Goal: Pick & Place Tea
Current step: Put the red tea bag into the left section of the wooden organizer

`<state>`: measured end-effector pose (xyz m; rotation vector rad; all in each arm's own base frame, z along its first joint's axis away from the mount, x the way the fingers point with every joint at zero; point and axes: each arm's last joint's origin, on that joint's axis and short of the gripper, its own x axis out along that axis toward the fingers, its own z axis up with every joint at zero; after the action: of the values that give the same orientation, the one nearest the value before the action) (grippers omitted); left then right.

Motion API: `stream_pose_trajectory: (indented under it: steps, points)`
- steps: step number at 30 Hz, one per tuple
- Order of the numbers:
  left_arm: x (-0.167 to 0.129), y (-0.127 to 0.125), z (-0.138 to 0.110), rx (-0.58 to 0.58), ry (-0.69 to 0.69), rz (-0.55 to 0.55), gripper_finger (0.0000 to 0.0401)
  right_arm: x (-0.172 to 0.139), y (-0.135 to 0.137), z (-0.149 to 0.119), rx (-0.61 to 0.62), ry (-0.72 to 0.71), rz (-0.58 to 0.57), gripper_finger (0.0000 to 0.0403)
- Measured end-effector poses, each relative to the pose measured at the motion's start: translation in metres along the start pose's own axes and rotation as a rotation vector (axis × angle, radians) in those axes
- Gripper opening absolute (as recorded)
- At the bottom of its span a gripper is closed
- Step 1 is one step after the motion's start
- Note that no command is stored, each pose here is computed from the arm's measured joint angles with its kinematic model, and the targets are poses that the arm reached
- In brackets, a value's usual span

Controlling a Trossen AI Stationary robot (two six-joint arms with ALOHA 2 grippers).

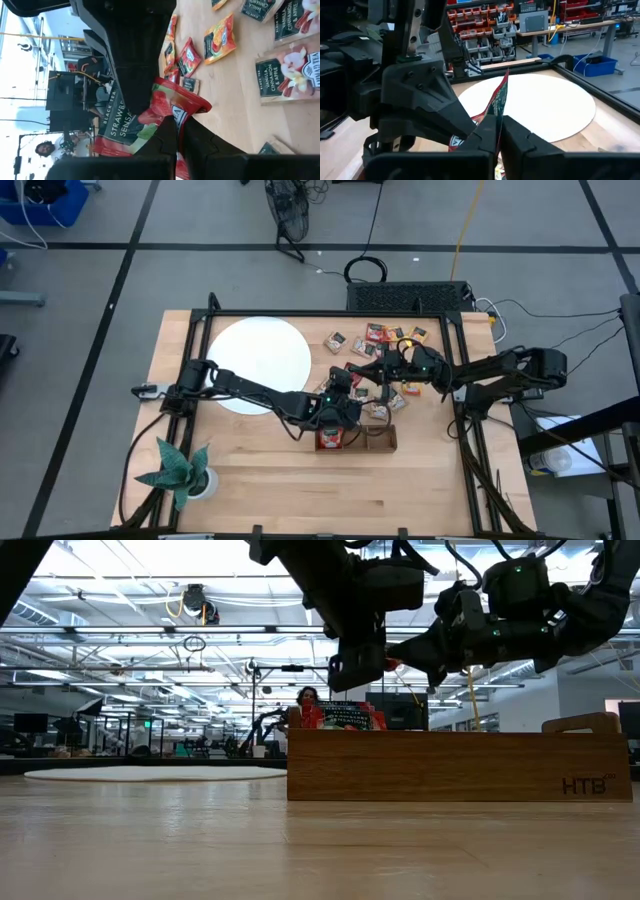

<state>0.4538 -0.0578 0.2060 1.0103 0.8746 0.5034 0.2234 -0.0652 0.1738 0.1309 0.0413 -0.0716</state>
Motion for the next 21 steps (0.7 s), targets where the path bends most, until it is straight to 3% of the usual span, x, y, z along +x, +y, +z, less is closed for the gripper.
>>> stream_pose_trajectory:
  steps: [5, 10, 12, 16, 21]
  points:
    - [-0.002, 0.001, 0.001, -0.201, -0.028, -0.036, 0.0034, 0.0, 0.0, 0.0, -0.036, 0.005, 0.001, 0.0001]
    - [-0.026, 0.039, -0.003, -0.477, -0.186, -0.302, 0.0084, -0.003, 0.001, 0.009, -0.069, -0.046, -0.011, 0.0]
    - [-0.035, 0.047, -0.012, -0.53, -0.21, -0.347, 0.0087, -0.004, 0.003, 0.011, -0.082, -0.057, 0.0, 0.0]
    - [-0.046, 0.052, -0.037, -0.609, -0.265, -0.332, 0.0078, -0.005, 0.015, 0.016, -0.087, -0.076, 0.068, 0.0]
    - [-0.06, 0.059, -0.081, -0.788, -0.406, -0.248, 0.0059, -0.001, 0.05, 0.012, -0.089, -0.047, 0.194, 0.0]
